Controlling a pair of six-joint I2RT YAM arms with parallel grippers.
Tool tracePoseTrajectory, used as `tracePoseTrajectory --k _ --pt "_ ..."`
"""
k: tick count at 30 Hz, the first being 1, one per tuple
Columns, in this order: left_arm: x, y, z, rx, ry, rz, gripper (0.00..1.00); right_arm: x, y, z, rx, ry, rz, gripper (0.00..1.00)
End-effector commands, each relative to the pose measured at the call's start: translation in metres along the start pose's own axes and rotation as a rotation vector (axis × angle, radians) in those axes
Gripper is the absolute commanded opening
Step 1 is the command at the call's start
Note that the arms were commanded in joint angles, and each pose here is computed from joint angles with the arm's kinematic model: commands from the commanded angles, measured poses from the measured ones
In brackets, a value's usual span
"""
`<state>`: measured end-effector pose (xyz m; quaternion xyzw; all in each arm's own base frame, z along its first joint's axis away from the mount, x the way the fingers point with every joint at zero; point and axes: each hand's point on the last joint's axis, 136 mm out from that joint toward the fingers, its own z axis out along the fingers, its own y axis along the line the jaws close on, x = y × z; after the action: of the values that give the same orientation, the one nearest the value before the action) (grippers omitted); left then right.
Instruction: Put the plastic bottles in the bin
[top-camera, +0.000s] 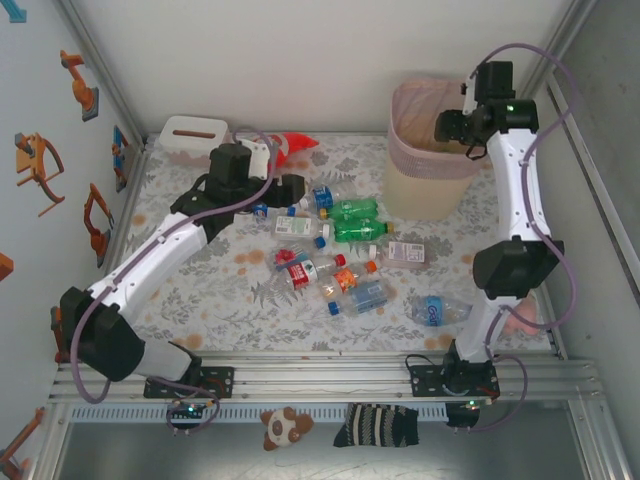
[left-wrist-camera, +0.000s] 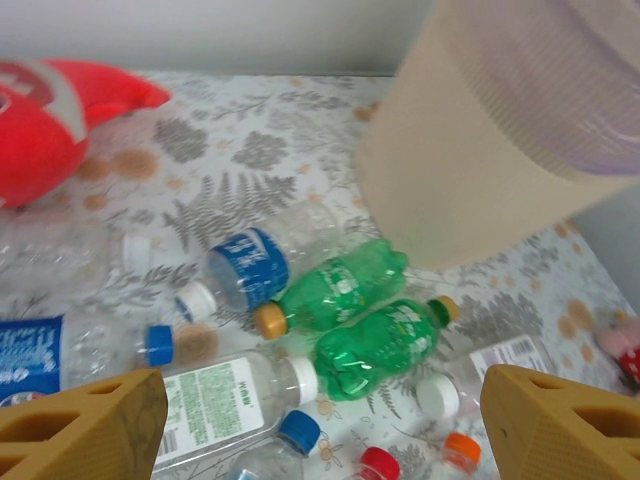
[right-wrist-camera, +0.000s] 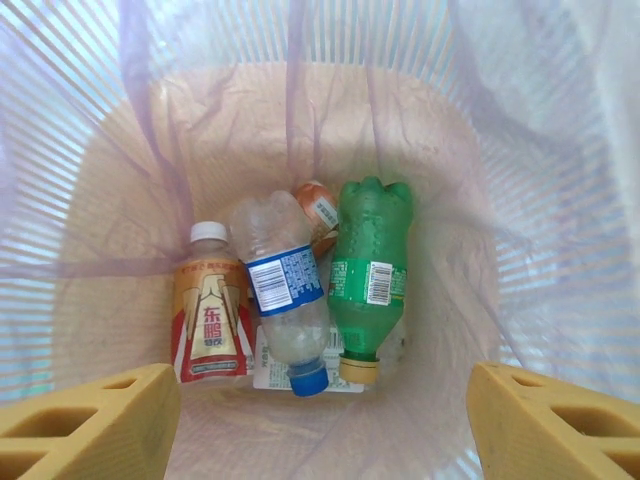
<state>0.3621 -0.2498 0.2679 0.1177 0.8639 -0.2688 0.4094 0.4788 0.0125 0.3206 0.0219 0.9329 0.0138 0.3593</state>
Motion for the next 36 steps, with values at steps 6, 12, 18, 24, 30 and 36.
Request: tracePoseTrajectory --k 6,12,18,24,30,36 --pt "0.004 0.089 0.006 -0.383 -0.043 -0.517 0.81 0.003 0.007 -0.034 -0.032 -0.047 0.018 0.74" --pt "0.035 0.139 0.012 -0.604 0.045 -0.850 0.78 0.009 0.009 -0.037 -0.040 -0.047 0.018 0.74" --pt "0.058 0.167 0.029 -0.686 0.091 -1.062 0.77 0.013 0.007 -0.041 -0.035 -0.046 0.014 0.74" --pt "0.070 0.182 0.055 -0.667 0.142 -1.195 0.77 0.017 0.008 -0.041 -0.036 -0.039 0.013 0.74" --pt "0.082 0.194 0.080 -0.637 0.184 -1.307 0.77 0.019 0.008 -0.041 -0.039 -0.036 0.011 0.74" --pt "0.081 0.199 0.100 -0.614 0.210 -1.331 0.77 0.020 0.008 -0.041 -0.038 -0.035 0.006 0.74"
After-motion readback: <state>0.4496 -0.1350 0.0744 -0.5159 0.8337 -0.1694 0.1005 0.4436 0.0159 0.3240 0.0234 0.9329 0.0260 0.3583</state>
